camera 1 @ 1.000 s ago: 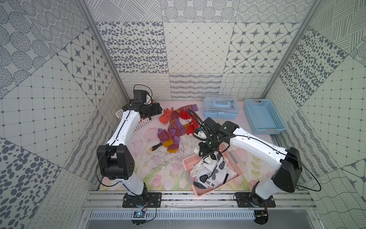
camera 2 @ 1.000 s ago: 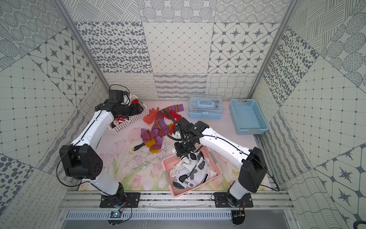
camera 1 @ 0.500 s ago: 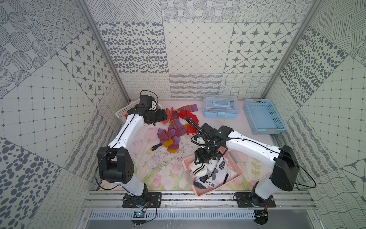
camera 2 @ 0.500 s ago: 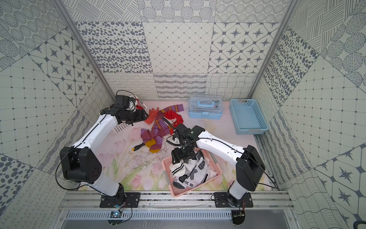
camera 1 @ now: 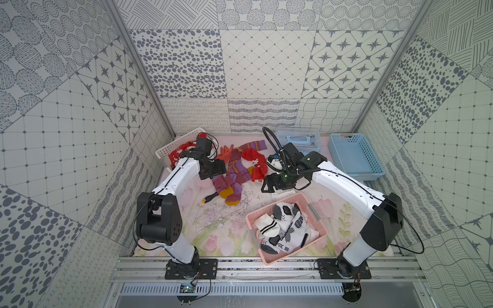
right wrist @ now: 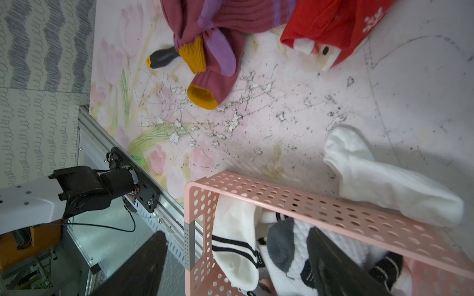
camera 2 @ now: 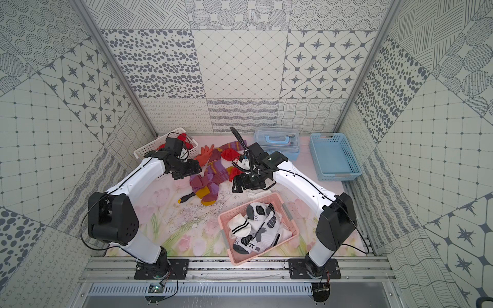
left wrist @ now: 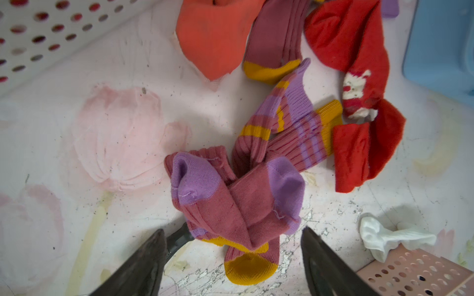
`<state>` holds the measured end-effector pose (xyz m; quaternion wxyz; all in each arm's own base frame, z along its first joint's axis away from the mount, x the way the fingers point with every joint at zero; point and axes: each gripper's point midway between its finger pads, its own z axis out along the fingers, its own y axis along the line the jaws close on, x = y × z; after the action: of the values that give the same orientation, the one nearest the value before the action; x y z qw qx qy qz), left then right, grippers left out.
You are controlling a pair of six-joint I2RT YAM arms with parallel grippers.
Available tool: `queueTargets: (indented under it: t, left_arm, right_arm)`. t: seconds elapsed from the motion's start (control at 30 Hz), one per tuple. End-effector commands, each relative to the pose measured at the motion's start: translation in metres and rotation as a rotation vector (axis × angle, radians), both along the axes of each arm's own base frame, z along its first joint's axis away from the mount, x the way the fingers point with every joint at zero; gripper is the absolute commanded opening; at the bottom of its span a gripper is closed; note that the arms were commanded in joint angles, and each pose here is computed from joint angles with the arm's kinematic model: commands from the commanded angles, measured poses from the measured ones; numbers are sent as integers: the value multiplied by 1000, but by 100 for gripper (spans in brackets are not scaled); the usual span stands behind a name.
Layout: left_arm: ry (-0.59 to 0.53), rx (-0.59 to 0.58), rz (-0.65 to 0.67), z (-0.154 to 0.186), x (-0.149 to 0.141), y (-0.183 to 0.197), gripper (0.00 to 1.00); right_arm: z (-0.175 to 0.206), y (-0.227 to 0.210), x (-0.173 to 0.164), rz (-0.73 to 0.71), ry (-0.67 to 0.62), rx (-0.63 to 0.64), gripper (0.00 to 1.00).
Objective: Sort the socks into the basket by color
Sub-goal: Place the sock in the bin, then pick up the sock from the center of the board.
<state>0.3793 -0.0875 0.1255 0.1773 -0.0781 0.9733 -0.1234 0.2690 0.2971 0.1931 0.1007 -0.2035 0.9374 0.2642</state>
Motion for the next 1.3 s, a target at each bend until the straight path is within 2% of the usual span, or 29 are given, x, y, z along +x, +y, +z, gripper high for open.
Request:
queueTargets:
  t: [0.0, 0.07, 0.23, 0.27, 0.4, 0.43, 0.53, 0.7, 0.9, 1.1, 1.27]
  left_arm:
    - [88, 64, 56, -31, -10, 6, 82]
    - [99, 66, 63, -43, -8, 5, 80]
    - [116, 78, 67, -62, 1, 4, 72]
    - [104, 73, 60, -63, 3, 2, 67]
    - [73, 82, 61, -58, 9, 2, 23]
    - [63, 81, 59, -55, 10, 1, 15]
    - [24, 69, 45, -47, 12, -2, 0]
    - [-49, 10, 1, -32, 11, -12, 0]
    - [-149, -53, -74, 1, 5, -24, 0]
    - [-278, -117, -146, 49, 2, -39, 0]
    - [-419, -154, -263, 103, 0, -57, 0]
  right_arm:
    - [3, 10, 18, 14, -40, 29, 92]
    - [2, 10, 23, 12, -43, 28, 96]
    - [3, 9, 31, 3, -44, 39, 96]
    - [4, 9, 33, 1, -46, 44, 96]
    - [8, 9, 39, -6, -51, 64, 94]
    - [9, 10, 40, -6, -53, 70, 94]
    - [12, 16, 46, 0, -57, 99, 93]
    - [18, 32, 56, 20, -57, 154, 93]
    - [26, 52, 73, 40, -63, 207, 92]
    - [31, 71, 90, 55, -65, 260, 91]
    - [42, 83, 104, 51, -72, 332, 91]
